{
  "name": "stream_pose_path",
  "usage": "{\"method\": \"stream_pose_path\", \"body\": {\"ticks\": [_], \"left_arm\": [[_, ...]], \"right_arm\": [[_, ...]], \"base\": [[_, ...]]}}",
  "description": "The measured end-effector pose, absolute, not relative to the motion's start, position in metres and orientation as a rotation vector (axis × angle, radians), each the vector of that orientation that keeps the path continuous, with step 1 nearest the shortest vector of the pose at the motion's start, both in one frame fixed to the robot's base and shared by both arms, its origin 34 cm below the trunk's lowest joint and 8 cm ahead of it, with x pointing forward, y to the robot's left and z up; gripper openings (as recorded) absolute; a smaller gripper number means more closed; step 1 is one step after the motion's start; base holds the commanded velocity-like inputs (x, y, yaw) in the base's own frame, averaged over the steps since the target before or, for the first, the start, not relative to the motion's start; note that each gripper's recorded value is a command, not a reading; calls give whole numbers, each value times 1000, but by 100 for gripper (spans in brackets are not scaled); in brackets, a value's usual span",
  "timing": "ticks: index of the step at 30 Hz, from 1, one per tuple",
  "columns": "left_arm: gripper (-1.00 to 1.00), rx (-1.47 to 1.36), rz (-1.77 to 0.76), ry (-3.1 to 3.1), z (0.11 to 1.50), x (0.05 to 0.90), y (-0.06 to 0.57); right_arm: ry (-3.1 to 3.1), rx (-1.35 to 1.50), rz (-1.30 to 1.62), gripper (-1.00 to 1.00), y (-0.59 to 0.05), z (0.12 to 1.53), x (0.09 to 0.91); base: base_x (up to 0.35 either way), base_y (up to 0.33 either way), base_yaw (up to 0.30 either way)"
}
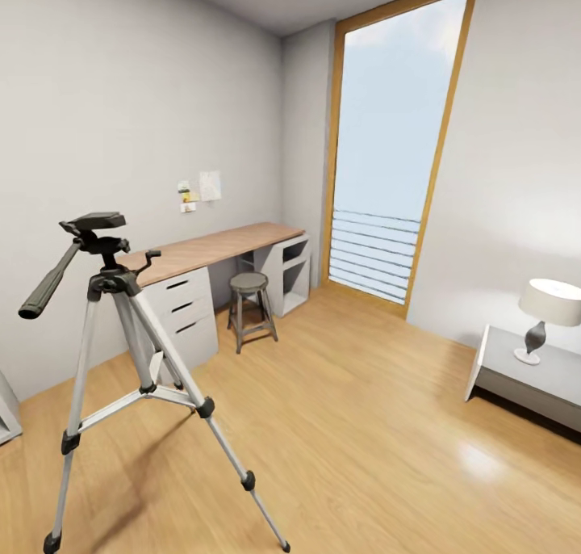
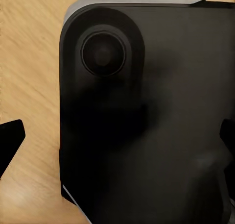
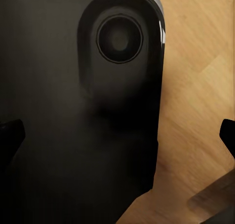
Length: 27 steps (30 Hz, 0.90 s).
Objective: Attach the digital camera to the camera tripod in the bedroom.
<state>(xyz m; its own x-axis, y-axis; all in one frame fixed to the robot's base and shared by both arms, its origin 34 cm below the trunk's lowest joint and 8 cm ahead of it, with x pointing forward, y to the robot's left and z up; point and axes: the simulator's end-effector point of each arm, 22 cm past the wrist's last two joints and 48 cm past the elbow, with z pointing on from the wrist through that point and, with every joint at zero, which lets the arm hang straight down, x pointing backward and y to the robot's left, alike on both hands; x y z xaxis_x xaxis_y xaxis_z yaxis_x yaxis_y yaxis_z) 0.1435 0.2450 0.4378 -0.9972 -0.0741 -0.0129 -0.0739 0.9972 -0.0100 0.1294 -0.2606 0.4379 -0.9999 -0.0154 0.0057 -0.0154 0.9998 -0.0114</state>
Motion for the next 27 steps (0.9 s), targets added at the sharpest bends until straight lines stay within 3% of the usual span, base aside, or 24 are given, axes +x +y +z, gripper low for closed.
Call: {"method": "stream_pose_path", "body": {"ticks": [9, 18, 27], "left_arm": [[100, -115, -15, 3126, 438, 144, 245], [100, -107, -13, 3114, 438, 150, 245], [100, -93, 27, 2952, 449, 244, 269]], "right_arm": [[-3136, 24, 18, 100, -261, 438, 130], [-3187, 20, 32, 100, -267, 438, 144], [-3374, 25, 82, 100, -285, 452, 260]], "base": [[202, 0, 0], [36, 0, 0], [3, 0, 0]]}}
